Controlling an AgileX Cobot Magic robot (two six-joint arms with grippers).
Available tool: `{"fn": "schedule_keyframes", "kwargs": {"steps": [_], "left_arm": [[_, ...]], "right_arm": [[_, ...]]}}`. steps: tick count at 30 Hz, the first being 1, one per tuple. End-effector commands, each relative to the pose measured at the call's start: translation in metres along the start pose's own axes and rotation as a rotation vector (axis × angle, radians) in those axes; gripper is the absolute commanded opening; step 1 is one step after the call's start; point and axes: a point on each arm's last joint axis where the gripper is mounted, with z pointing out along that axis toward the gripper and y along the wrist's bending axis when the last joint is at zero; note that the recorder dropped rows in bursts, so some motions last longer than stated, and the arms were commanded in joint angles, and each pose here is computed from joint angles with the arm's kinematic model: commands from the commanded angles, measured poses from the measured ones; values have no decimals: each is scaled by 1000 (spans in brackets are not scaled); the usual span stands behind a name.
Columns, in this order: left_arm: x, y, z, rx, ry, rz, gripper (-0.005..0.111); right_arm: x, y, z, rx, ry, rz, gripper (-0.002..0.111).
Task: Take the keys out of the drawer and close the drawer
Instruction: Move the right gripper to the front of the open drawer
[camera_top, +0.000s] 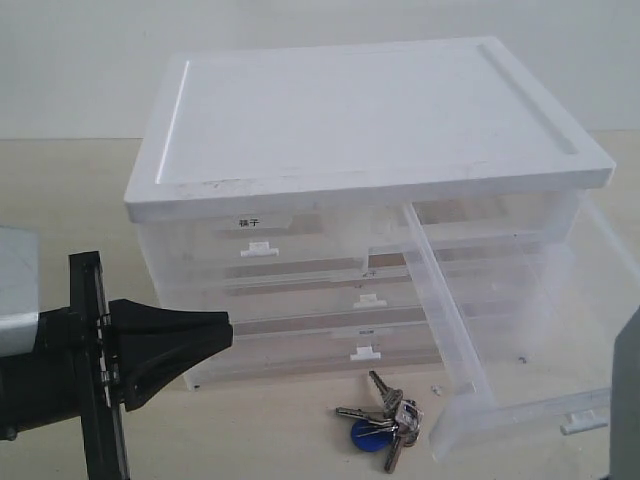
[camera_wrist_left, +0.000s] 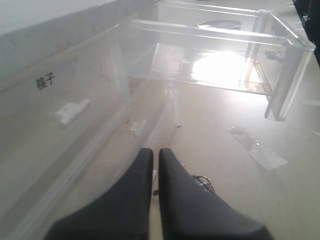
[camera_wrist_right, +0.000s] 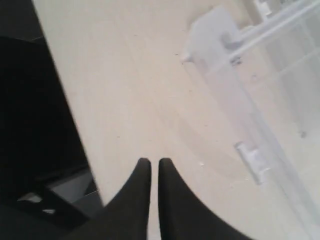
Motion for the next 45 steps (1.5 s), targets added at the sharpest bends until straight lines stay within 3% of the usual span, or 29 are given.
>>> {"fn": "schedule_keyframes", "kwargs": {"steps": [1,4,13,19,27,33,38,43,45], "left_arm": [[-1,-1,1,9,-10,-2,4],[-1,-1,1,9,-10,-2,4],[-1,-1,1,9,-10,-2,4],[-1,-1,1,9,-10,-2,4],[-1,-1,1,9,-10,-2,4],[-1,-1,1,9,-10,-2,4],[-1,-1,1,9,-10,-2,4],[-1,-1,1,9,-10,-2,4],[-1,-1,1,9,-10,-2,4]], "right_arm": [[-7,-16,10,185,-8,-15,2],[-12,-25,17,284,25,-21,1],[-25,-32,31,363,27,-78,1],[-28,-44,25,507,14,-97,1],[-38,-48,22,575,-91,-133,1],[-44,-58,14,712,-152,-164,1],[-41,-59,11,714,-138,-145,1],[-35,-40,2,483,-254,-157,1],[-32,-35,3,425,-235,-230,1]]}}
